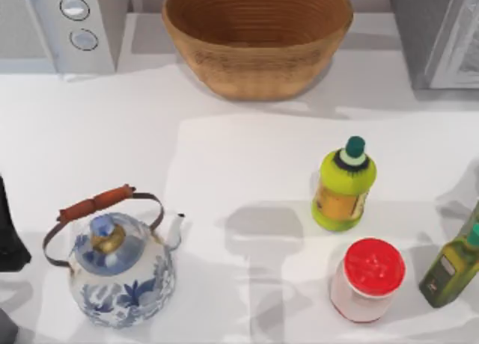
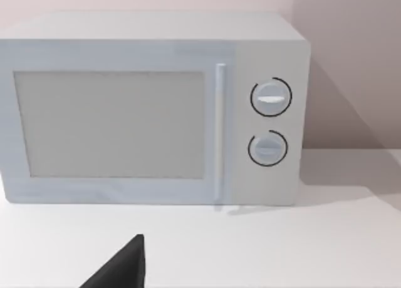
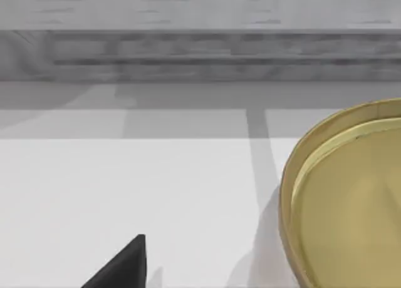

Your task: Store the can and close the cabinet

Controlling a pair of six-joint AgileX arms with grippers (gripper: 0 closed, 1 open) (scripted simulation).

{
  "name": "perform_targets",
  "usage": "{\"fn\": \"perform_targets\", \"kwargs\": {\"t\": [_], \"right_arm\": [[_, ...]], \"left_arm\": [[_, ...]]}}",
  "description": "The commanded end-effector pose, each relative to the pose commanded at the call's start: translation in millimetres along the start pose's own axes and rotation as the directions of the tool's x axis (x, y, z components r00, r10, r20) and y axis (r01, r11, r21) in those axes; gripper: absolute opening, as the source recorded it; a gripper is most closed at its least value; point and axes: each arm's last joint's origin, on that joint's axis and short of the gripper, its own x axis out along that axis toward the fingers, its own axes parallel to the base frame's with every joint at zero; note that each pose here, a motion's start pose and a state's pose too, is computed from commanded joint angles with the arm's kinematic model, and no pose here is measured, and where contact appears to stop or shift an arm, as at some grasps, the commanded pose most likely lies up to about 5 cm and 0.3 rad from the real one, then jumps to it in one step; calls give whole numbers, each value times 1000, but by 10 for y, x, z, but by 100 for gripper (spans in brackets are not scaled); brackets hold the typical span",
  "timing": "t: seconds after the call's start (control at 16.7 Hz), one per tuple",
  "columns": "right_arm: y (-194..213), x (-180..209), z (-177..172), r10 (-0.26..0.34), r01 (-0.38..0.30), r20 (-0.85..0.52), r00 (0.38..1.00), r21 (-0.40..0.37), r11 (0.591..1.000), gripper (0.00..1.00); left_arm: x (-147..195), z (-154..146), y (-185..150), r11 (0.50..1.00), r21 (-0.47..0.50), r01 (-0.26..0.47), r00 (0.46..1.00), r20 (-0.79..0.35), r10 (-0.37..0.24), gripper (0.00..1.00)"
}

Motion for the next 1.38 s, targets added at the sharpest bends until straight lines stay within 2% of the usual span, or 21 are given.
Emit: {"fn": "perform_targets", "kwargs": {"t": [0.72, 1.38], "right_arm": [[0, 0, 0, 0, 0, 0, 1000, 0, 1000, 2], [-6, 4, 32, 0, 0, 4, 1000, 1, 1000, 0]], "left_arm": [[0, 0, 0, 1000, 0, 0, 1000, 0, 0, 100], [0, 0, 0, 1000, 0, 0, 1000, 0, 0, 100]]}}
